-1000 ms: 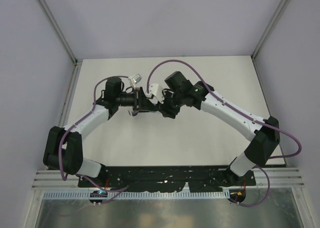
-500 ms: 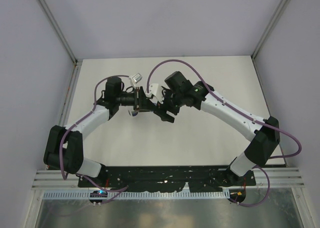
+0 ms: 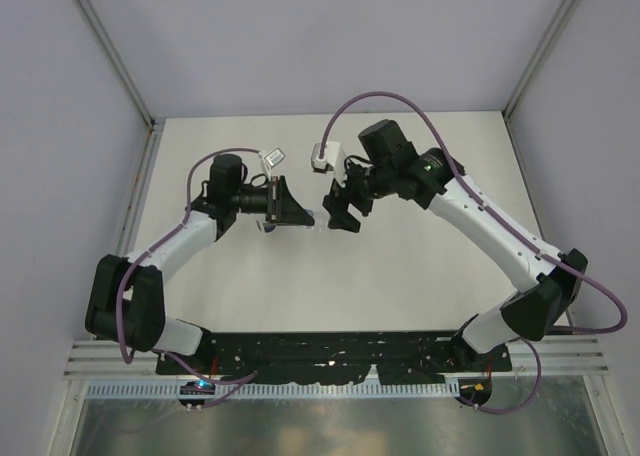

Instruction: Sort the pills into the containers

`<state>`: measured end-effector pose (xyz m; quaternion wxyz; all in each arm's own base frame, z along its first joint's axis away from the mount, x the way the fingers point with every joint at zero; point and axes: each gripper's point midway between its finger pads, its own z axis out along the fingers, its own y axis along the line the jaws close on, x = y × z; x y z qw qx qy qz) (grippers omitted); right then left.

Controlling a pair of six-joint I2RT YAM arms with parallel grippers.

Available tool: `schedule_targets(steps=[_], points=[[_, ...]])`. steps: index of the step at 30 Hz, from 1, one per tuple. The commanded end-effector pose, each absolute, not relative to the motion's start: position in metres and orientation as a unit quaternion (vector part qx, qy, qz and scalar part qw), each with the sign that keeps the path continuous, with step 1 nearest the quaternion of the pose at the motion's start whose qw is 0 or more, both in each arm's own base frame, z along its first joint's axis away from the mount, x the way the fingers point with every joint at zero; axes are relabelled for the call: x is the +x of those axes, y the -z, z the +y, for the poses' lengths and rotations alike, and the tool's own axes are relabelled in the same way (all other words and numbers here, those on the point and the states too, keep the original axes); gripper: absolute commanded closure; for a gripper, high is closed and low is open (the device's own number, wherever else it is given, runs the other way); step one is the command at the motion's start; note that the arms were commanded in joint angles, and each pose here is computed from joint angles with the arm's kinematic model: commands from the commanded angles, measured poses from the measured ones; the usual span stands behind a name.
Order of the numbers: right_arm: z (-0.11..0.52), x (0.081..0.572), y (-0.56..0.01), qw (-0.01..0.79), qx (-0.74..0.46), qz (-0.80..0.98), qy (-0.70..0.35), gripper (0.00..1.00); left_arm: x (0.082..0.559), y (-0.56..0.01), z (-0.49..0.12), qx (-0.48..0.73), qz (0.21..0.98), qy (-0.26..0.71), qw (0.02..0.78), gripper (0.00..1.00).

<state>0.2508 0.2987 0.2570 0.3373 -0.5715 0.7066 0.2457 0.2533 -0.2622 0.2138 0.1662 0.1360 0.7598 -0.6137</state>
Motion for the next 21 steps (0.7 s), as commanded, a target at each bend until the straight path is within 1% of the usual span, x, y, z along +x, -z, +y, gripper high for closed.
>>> schedule_targets(steps=[1,14,18,21], points=[[0.296,0.236,-0.293,0.355,-0.564,0.682,-0.302,0.17,0.245,-0.243,-0.259,0.191,0.732,0.620,0.209,1.00],[0.302,0.219,-0.270,0.285,-0.585,0.659,-0.378,0.18,0.220,-0.266,-0.262,0.254,0.697,0.631,0.227,1.00],[0.307,0.216,-0.260,0.258,-0.585,0.658,-0.398,0.20,0.213,-0.271,-0.265,0.268,0.688,0.635,0.225,1.00],[0.311,0.214,-0.254,0.243,-0.585,0.654,-0.414,0.24,0.210,-0.272,-0.267,0.272,0.686,0.638,0.221,1.00]])
